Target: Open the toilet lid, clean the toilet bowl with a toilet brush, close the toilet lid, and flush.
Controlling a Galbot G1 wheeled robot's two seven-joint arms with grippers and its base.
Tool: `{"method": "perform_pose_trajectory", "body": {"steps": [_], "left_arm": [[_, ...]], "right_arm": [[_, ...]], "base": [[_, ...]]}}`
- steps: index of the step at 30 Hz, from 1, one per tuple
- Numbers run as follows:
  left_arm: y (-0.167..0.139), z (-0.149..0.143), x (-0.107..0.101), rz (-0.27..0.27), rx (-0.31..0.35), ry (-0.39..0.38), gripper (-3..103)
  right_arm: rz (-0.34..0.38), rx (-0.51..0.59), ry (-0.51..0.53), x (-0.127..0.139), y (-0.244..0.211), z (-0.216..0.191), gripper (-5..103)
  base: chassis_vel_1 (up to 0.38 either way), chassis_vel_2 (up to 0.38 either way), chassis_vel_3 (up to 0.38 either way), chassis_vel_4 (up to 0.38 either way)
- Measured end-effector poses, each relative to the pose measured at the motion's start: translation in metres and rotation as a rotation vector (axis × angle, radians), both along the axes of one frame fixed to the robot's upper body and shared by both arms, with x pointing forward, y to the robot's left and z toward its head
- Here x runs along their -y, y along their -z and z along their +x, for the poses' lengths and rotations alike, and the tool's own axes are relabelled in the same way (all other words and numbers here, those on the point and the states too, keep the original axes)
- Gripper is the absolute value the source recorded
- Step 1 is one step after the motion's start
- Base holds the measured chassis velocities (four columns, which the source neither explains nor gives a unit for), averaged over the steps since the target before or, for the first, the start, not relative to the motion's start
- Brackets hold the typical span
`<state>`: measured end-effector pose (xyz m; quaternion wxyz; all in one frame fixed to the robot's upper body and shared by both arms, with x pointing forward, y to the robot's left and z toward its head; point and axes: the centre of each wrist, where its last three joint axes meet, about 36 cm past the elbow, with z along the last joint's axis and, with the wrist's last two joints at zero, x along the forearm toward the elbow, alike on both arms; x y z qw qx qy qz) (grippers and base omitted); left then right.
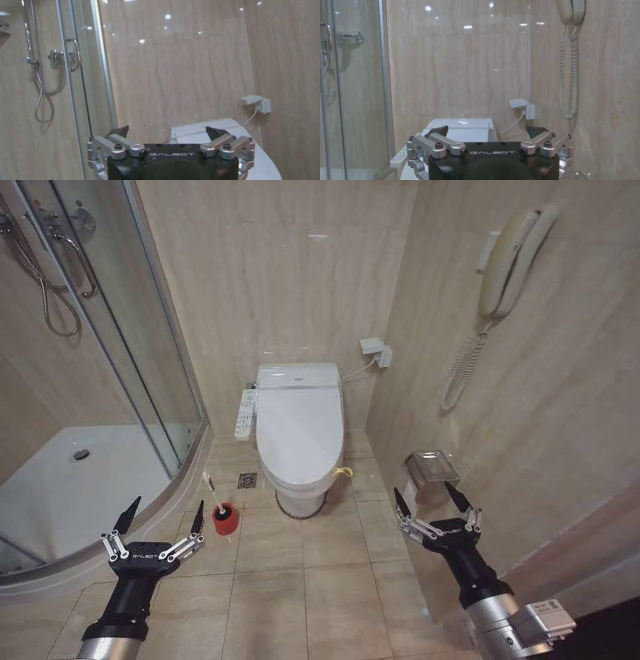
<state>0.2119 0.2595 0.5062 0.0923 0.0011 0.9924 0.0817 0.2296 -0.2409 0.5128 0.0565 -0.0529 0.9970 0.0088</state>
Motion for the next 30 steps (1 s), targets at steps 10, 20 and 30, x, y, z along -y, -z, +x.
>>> {"method": "perform_pose_trajectory", "body": {"steps": [10, 20, 30], "left_arm": [[0.0, 0.0, 0.0, 0.0, 0.0, 0.0, 100], [0.0, 0.0, 0.0, 0.0, 0.0, 0.0, 100], [0.0, 0.0, 0.0, 0.0, 0.0, 0.0, 100]], "right_arm": [[0.0, 0.0, 0.0, 0.0, 0.0, 0.0, 100], [0.0, 0.0, 0.0, 0.0, 0.0, 0.0, 100], [0.0, 0.0, 0.0, 0.0, 0.0, 0.0, 100]], "base": [[-0.035, 0.048, 0.042, -0.033], [0.0, 0.0, 0.0, 0.0], [0.0, 0.0, 0.0, 0.0]]}}
